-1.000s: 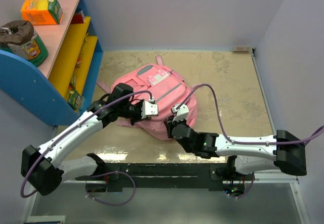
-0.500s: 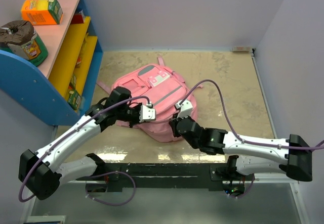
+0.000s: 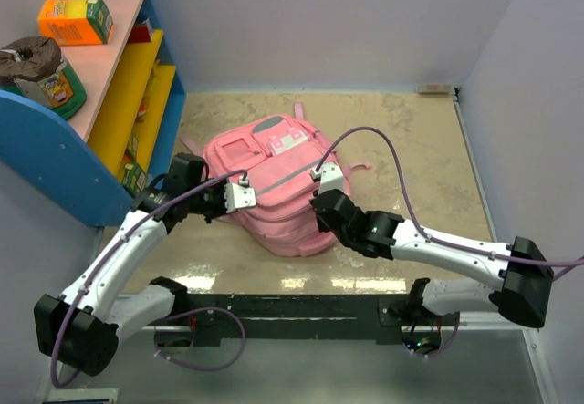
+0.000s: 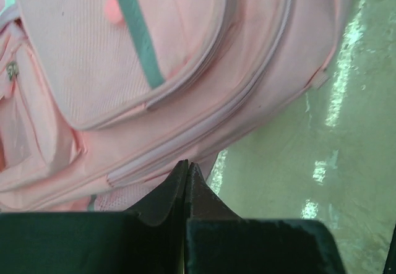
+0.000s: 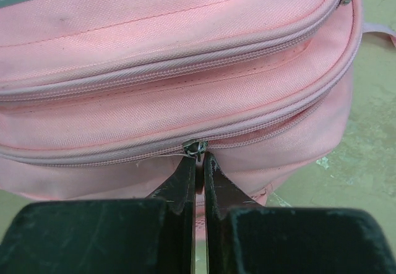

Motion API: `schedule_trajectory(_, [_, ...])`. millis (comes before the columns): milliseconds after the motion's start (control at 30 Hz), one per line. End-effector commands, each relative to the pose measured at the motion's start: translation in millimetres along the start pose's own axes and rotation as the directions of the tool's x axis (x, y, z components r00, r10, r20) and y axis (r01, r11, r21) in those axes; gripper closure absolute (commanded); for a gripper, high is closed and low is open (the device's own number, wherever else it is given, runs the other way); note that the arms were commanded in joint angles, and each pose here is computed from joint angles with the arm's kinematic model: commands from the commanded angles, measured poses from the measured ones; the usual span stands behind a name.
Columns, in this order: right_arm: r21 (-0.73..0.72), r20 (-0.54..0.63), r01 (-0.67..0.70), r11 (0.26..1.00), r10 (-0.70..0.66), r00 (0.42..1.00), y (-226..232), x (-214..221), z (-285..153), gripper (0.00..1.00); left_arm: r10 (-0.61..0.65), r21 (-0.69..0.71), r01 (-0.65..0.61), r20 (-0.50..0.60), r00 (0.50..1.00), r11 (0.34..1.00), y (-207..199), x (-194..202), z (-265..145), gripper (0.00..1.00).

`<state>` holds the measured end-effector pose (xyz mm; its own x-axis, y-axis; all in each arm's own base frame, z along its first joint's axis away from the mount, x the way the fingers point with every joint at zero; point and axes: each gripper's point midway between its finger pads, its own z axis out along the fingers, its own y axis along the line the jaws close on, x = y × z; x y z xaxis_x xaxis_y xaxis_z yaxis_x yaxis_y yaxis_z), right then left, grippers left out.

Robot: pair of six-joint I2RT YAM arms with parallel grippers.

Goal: Pack the student bag
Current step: Zip the student bag at the center of the board.

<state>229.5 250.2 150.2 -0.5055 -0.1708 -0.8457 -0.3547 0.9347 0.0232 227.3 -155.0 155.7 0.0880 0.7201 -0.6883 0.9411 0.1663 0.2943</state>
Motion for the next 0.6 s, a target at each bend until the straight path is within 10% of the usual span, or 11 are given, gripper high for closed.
schedule_trajectory(0, [0.087,0.063,-0.011,0.996,0.005,0.998,-20,-32,-4,1.00,0.001,-0.088,-0.009,-0.080,0.997,0.996,25,27,-14,1.00])
schedule_trajectory(167, [-0.001,0.073,-0.034,0.999,0.034,0.997,-8,-34,-8,1.00,-0.093,-0.084,0.089,-0.044,0.995,0.993,39,39,-21,1.00])
schedule_trajectory(333, [-0.136,0.056,-0.056,0.989,0.064,0.996,18,-30,-7,1.00,-0.043,0.065,0.033,0.160,0.986,0.997,13,-37,-26,0.99])
schedule_trajectory(567, [-0.172,0.054,-0.070,0.983,0.081,0.995,29,-33,-4,1.00,0.020,0.226,-0.073,0.227,0.974,0.971,-46,-118,11,0.73])
